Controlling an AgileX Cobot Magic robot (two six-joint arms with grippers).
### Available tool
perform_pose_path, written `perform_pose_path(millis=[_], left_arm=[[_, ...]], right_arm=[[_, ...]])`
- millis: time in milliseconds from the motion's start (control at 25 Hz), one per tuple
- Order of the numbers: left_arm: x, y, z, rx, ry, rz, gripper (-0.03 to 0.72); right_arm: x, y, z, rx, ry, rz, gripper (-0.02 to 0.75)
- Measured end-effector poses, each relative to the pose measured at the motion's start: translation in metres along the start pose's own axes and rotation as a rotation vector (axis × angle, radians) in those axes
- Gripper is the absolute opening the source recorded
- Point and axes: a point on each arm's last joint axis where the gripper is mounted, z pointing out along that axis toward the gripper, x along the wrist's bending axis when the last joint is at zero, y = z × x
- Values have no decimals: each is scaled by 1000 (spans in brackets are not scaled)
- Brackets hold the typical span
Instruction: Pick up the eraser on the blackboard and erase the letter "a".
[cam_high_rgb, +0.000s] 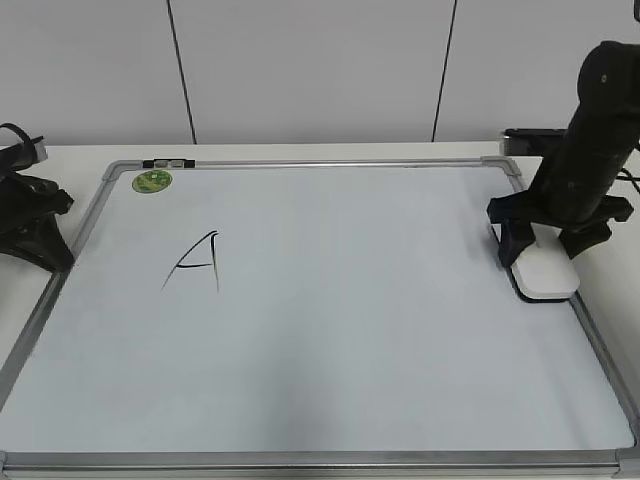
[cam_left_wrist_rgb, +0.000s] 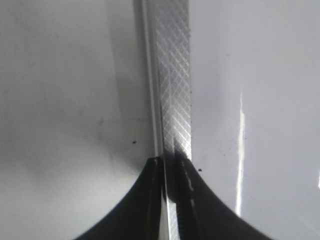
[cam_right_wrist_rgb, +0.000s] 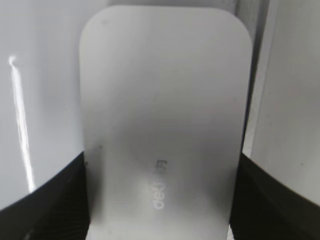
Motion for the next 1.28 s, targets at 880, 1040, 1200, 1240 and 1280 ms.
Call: perform_pose_path(millis=[880, 1040, 1200, 1240, 1280], left_arm=[[-1, 1, -1, 5, -4, 6, 309], [-6, 8, -14, 13, -21, 14, 445], [-15, 20, -39, -13, -30, 17, 471], [-18, 23, -49, -42, -25, 15, 472], [-22, 26, -60, -70, -18, 13, 474]], right_arm=[[2, 28, -56, -23, -14, 8, 614], [2, 32, -67, -24, -14, -13, 599], [3, 38, -82, -73, -16, -28, 596], [3, 37, -87, -82, -17, -30, 596], [4, 36, -94, -97, -17, -34, 596]])
